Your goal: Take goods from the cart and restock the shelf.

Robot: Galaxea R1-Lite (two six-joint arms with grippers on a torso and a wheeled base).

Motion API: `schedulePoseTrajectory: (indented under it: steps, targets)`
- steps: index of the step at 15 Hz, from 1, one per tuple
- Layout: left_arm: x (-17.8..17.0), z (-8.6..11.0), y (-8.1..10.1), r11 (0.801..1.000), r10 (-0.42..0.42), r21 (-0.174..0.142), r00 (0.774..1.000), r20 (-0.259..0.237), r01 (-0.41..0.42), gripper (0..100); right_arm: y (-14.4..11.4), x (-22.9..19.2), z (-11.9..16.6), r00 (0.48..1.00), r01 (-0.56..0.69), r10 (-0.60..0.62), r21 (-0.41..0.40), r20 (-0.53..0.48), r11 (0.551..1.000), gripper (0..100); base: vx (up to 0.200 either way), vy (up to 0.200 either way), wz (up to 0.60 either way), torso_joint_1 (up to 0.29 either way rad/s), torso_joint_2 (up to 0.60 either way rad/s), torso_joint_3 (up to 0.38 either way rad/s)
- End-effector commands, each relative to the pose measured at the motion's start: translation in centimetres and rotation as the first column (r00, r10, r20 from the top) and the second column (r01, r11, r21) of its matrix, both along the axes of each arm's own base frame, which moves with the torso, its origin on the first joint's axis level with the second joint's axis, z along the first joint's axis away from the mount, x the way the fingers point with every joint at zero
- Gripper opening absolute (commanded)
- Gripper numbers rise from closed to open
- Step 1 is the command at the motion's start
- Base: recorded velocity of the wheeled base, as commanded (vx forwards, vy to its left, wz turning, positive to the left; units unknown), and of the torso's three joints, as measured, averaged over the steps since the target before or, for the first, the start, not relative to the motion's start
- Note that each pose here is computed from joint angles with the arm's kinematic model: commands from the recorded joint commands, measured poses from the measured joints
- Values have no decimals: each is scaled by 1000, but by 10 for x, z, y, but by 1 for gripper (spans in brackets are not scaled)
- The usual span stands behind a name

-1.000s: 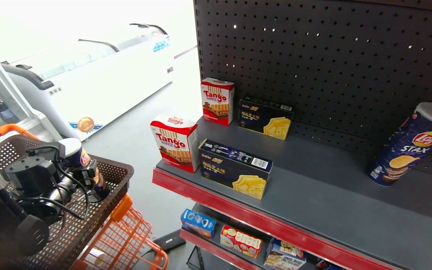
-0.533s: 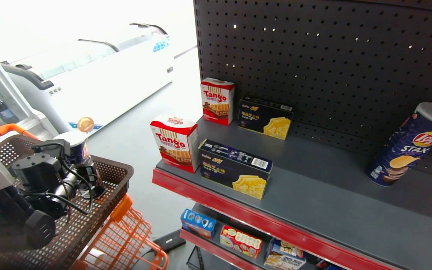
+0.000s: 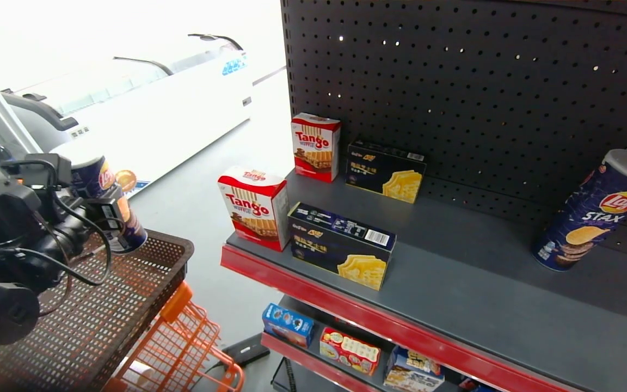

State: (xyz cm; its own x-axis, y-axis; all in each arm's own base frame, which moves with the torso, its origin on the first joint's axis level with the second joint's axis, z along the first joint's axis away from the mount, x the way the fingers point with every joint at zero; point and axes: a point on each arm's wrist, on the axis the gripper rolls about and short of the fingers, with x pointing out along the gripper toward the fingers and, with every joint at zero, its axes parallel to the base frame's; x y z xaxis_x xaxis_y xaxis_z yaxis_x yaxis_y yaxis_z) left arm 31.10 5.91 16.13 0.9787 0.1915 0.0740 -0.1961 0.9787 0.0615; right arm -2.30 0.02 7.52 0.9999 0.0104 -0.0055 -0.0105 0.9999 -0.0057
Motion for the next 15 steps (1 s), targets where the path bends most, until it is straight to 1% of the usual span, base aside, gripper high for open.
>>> schedulePoseTrajectory:
  steps: [1, 2, 3, 4, 5, 6, 7, 8, 9, 10, 11, 12, 13, 14, 15]
  targets:
    - [-44, 61, -14, 996, -89, 45, 985, 146, 83, 0, 0, 0, 0, 1000, -2, 2, 0, -1, 1000, 100, 0, 0, 0, 0, 0, 0]
    - [-58, 77, -32, 988, -155, 45, 977, 144, 150, 0, 0, 0, 0, 1000, 0, 0, 0, -1, 1000, 100, 0, 0, 0, 0, 0, 0]
    - [-62, 83, -36, 984, -179, 40, 978, 106, 175, 0, 0, 0, 0, 1000, -2, 2, 0, -1, 1000, 100, 0, 0, 0, 0, 0, 0]
    - [-75, 85, -45, 969, -246, 36, 966, 85, 244, 0, 0, 0, 0, 1000, -2, 2, 0, -1, 1000, 100, 0, 0, 0, 0, 0, 0]
    - [-86, 85, -55, 947, -321, 41, 943, 87, 318, 0, 0, 0, 0, 1000, -2, 2, 0, -1, 1000, 100, 0, 0, 0, 0, 0, 0]
    - [-100, 85, -70, 880, -475, 58, 876, 84, 472, 0, 0, 0, 0, 1000, 0, 0, 0, -1, 1000, 100, 0, 0, 0, 0, 0, 0]
    - [-102, 83, -73, 857, -515, 61, 854, 77, 511, 0, 0, 0, 0, 1000, -2, 2, 0, -1, 1000, 100, 0, 0, 0, 0, 0, 0]
    - [-105, 78, -78, 816, -578, 64, 814, 62, 574, 0, 0, 0, 0, 1000, -2, 2, 0, -1, 1000, 100, 0, 0, 0, 0, 0, 0]
    - [-112, 72, -84, 782, -623, 56, 781, 45, 621, 0, 0, 0, 0, 1000, 0, 0, 0, -1, 1000, 100, 0, 0, 0, 0, 0, 0]
    - [-122, 71, -91, 738, -674, 59, 737, 47, 672, 0, 0, 0, 0, 1000, 0, 0, 0, -1, 1000, 100, 0, 0, 0, 0, 0, 0]
    - [-126, 70, -95, 707, -707, 43, 705, 47, 706, 0, 0, 0, 0, 1000, 0, 0, 0, -1, 1000, 100, 0, 0, 0, 0, 0, 0]
    - [-128, 69, -95, 695, -719, 36, 694, 44, 718, 0, 0, 0, 0, 1000, -2, 2, 0, -1, 1000, 100, 0, 0, 0, 0, 0, 0]
    - [-132, 67, -96, 667, -745, 34, 666, 40, 744, 0, 0, 0, 0, 1000, 0, 0, 0, -1, 1000, 100, 0, 0, 0, 0, 0, 0]
    - [-133, 64, -95, 657, -754, 32, 656, 32, 753, 0, 0, 0, 0, 1000, 0, 0, 0, -1, 1000, 100, 0, 0, 0, 0, 0, 0]
    - [-137, 59, -100, 631, -776, 25, 631, 21, 775, 0, 0, 0, 0, 1000, 0, 0, 0, -1, 1000, 100, 0, 0, 0, 0, 0, 0]
